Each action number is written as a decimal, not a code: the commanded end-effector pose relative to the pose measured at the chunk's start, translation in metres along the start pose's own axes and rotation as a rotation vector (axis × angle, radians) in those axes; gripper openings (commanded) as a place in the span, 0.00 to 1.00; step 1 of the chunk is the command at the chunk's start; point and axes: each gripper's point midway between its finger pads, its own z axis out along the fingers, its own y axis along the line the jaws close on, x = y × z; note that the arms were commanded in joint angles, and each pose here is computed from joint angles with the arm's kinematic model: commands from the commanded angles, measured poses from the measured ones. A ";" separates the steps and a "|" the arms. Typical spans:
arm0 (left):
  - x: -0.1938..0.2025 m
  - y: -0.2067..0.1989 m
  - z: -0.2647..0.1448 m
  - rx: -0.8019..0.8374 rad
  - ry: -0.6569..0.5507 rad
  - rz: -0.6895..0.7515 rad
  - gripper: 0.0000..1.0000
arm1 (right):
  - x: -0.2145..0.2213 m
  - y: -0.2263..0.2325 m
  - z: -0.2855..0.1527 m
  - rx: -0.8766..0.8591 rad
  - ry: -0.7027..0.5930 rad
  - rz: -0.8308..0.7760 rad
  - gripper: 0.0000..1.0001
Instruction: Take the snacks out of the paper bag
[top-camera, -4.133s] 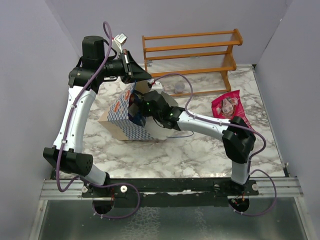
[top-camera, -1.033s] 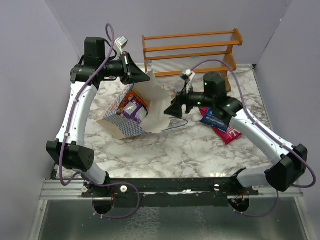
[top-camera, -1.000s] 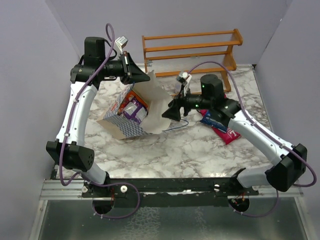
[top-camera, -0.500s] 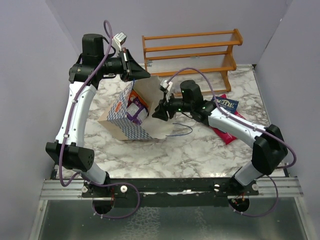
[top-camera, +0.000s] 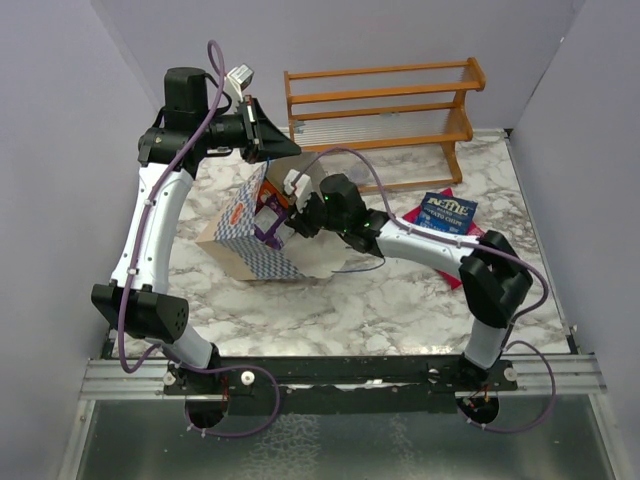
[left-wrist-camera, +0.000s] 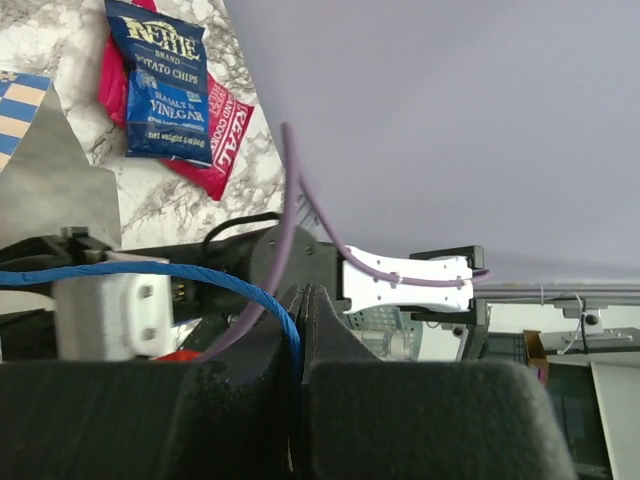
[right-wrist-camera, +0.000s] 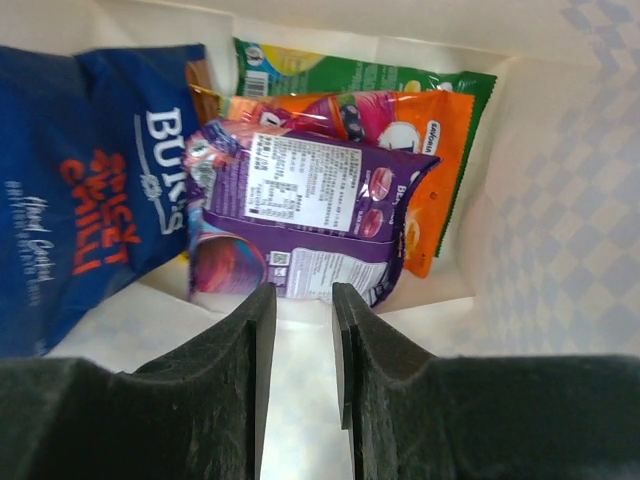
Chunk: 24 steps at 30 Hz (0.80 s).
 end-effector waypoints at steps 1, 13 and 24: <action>0.010 -0.020 -0.007 0.065 0.037 0.039 0.00 | -0.008 -0.027 0.020 0.150 -0.042 -0.081 0.30; 0.010 -0.022 -0.008 0.064 0.059 0.049 0.00 | 0.026 -0.051 0.046 0.251 0.036 -0.184 0.18; 0.014 -0.025 -0.010 0.069 0.058 0.047 0.00 | 0.016 -0.007 0.072 -0.016 -0.055 -0.176 0.45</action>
